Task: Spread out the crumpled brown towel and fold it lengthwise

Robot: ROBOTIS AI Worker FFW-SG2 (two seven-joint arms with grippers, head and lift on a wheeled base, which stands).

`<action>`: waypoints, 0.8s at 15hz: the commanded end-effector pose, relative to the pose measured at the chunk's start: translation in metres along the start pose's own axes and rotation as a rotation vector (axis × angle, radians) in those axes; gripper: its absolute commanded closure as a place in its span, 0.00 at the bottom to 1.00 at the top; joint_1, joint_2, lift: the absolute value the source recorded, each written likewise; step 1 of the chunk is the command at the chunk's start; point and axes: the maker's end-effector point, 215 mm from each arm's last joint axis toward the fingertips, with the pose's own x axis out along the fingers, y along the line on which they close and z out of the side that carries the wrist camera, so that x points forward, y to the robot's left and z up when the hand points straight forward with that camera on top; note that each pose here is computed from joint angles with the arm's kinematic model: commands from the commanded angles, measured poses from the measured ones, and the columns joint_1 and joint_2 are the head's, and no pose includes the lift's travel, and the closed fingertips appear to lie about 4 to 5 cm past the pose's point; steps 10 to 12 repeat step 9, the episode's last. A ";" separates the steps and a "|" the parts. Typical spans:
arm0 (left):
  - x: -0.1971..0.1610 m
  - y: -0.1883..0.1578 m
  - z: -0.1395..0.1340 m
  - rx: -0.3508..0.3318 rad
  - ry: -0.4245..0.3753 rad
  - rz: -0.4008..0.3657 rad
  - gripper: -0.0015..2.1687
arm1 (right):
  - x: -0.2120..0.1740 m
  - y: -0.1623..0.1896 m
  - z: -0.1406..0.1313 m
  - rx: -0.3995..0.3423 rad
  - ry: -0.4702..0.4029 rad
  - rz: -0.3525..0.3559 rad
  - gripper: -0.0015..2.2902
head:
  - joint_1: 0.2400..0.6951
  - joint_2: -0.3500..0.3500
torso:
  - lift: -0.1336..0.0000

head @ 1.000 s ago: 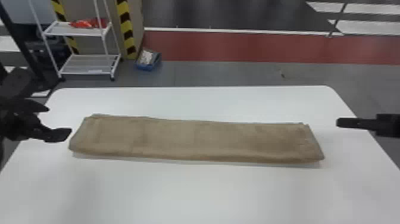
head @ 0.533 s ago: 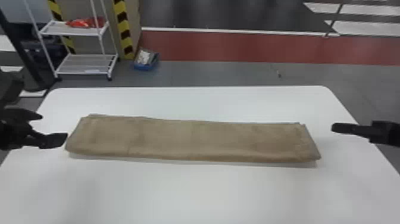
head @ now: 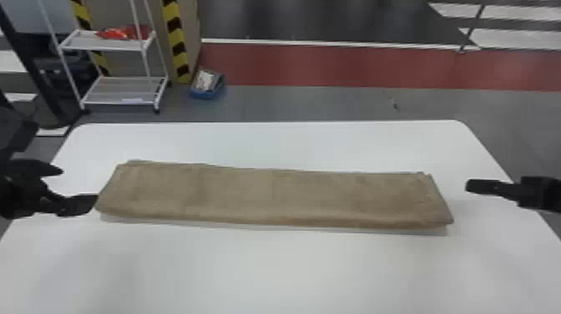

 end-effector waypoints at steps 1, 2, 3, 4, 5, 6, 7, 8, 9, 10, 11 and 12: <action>0.001 -0.001 0.000 0.001 0.001 -0.002 0.04 | -0.001 -0.001 -0.006 0.005 0.006 -0.005 0.04 | 1.00 0.43 | 0.07; 0.001 -0.001 0.000 0.001 0.001 -0.002 0.04 | -0.002 -0.001 -0.005 0.001 0.004 -0.006 0.04 | 1.00 0.43 | 0.07; 0.001 -0.002 0.001 0.001 0.001 -0.003 0.03 | -0.002 0.000 -0.005 -0.001 0.004 -0.006 0.04 | 1.00 0.43 | 0.07; 0.001 -0.001 0.002 0.003 0.000 -0.003 0.03 | -0.002 0.000 -0.006 -0.002 0.006 -0.006 0.04 | 1.00 0.43 | 0.07; 0.002 -0.001 0.002 0.003 0.000 -0.002 0.03 | -0.002 0.001 -0.005 -0.004 0.005 -0.005 0.04 | 1.00 0.43 | 0.07; 0.001 -0.001 0.003 0.004 -0.001 -0.001 0.03 | -0.002 0.001 -0.005 -0.004 0.005 -0.005 0.04 | 1.00 0.43 | 0.07; 0.002 0.000 0.002 0.003 0.001 -0.001 0.03 | -0.001 0.002 -0.006 -0.004 0.007 -0.005 0.04 | 1.00 0.43 | 0.07; 0.002 0.001 0.001 0.001 0.004 0.000 0.03 | -0.001 0.002 -0.006 -0.004 0.007 -0.005 0.04 | 1.00 0.43 | 0.07; 0.001 0.002 0.001 0.002 0.004 0.001 0.03 | -0.001 0.002 -0.005 -0.005 0.005 -0.004 0.04 | 1.00 0.43 | 0.07; 0.001 0.002 0.001 0.002 0.004 0.001 0.03 | -0.001 0.002 -0.005 -0.005 0.005 -0.004 0.04 | 1.00 0.43 | 0.07; 0.001 0.002 0.001 0.002 0.004 0.001 0.03 | -0.001 0.002 -0.005 -0.005 0.005 -0.004 0.04 | 1.00 0.43 | 0.07; 0.001 0.002 0.001 0.002 0.004 0.001 0.03 | -0.001 0.002 -0.005 -0.005 0.005 -0.004 0.04 | 1.00 0.43 | 0.07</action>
